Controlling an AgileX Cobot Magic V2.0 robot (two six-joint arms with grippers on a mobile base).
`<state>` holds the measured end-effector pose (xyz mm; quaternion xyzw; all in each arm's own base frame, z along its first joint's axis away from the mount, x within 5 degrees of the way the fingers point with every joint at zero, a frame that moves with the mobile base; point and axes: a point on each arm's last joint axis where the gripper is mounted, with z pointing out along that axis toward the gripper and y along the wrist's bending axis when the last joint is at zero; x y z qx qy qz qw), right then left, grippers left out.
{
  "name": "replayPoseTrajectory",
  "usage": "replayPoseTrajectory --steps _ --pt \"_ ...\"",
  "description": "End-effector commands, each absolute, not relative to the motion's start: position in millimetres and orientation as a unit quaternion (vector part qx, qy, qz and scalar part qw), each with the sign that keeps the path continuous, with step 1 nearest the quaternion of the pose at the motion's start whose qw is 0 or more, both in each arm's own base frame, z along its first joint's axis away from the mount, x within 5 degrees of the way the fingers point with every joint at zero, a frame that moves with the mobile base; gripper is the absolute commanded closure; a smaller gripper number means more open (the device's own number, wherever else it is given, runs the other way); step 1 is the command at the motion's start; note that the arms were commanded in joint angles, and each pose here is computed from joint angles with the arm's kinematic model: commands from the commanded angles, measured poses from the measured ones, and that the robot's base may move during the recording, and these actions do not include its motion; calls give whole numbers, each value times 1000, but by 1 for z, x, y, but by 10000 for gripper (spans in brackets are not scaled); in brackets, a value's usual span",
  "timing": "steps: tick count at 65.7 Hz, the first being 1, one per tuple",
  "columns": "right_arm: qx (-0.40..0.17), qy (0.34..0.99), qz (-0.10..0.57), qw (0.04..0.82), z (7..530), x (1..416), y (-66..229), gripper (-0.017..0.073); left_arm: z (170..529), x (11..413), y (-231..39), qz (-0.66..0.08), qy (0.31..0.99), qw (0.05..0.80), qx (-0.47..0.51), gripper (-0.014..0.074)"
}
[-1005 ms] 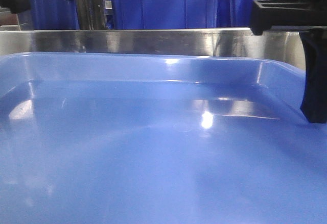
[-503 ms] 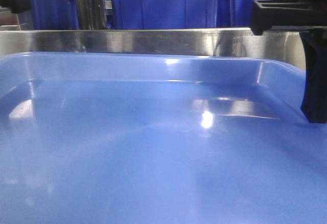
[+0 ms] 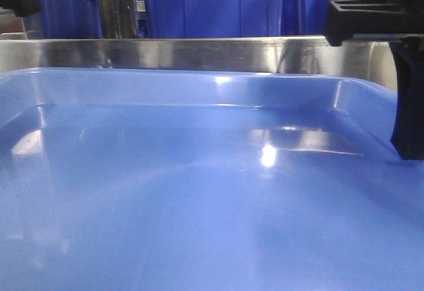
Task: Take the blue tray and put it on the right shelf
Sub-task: 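Carry the tray in both grippers up to the steel shelf, then raise the tray with both grippers and push it onto the upper shelf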
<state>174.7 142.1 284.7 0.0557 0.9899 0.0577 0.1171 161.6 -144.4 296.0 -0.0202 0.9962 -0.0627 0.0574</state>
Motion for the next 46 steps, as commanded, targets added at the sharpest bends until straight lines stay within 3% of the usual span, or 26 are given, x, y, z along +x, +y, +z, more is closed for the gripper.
replayPoseTrajectory --steps 1,25,46 --pt "65 982 104 146 299 176 147 335 309 158 -149 -101 992 68 -32 642" --pt "47 982 105 152 308 177 148 335 314 164 -152 -117 988 101 -11 642" --pt "-11 959 155 235 379 188 154 335 365 177 -156 -153 968 198 14 642"
